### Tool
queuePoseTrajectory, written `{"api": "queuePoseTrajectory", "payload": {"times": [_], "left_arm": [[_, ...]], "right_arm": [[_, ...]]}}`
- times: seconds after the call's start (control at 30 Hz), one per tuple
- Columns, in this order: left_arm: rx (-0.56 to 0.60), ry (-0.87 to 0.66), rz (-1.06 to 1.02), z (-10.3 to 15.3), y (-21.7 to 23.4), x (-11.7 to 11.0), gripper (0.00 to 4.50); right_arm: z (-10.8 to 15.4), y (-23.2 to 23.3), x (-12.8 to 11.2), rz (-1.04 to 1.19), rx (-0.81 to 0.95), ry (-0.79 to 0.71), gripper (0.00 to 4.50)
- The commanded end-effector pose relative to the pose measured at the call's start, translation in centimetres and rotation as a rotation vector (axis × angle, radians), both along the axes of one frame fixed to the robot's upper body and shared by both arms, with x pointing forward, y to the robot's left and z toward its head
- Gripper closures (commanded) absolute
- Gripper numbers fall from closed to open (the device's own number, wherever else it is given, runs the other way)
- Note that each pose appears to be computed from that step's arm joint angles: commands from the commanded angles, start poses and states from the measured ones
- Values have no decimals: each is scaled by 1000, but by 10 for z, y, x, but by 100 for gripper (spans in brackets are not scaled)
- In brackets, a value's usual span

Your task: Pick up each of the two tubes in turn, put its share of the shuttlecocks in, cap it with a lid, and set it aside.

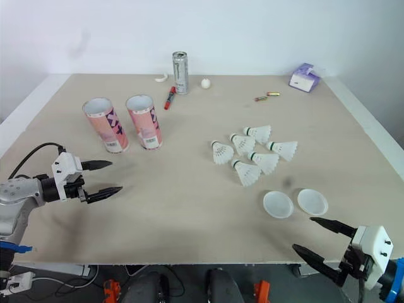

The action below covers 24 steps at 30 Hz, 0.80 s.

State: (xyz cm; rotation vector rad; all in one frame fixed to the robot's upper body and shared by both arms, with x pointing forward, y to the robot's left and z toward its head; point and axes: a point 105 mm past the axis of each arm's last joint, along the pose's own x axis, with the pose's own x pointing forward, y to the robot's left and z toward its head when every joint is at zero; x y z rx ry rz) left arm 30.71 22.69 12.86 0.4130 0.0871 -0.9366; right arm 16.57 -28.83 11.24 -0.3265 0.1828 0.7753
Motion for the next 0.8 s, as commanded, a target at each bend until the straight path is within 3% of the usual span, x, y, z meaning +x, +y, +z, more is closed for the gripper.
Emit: {"api": "queuePoseTrajectory", "payload": {"times": [0.03, 0.2, 0.33, 0.47, 0.8], "left_arm": [[-116, -88, 203, 14, -4, 21, 0], [-171, -90, 249, 8, -17, 12, 0], [-306, -76, 500, 7, 3, 15, 0], [-401, -75, 700, 1, 18, 17, 0], [-433, -74, 730, 1, 15, 35, 0]], "right_arm": [[28, 37, 36, 72, 93, -103, 4], [45, 77, 71, 155, 139, -147, 4], [72, 138, 121, 251, 239, -192, 4], [83, 183, 163, 306, 256, -191, 4], [89, 215, 185, 413, 211, -176, 4]]}}
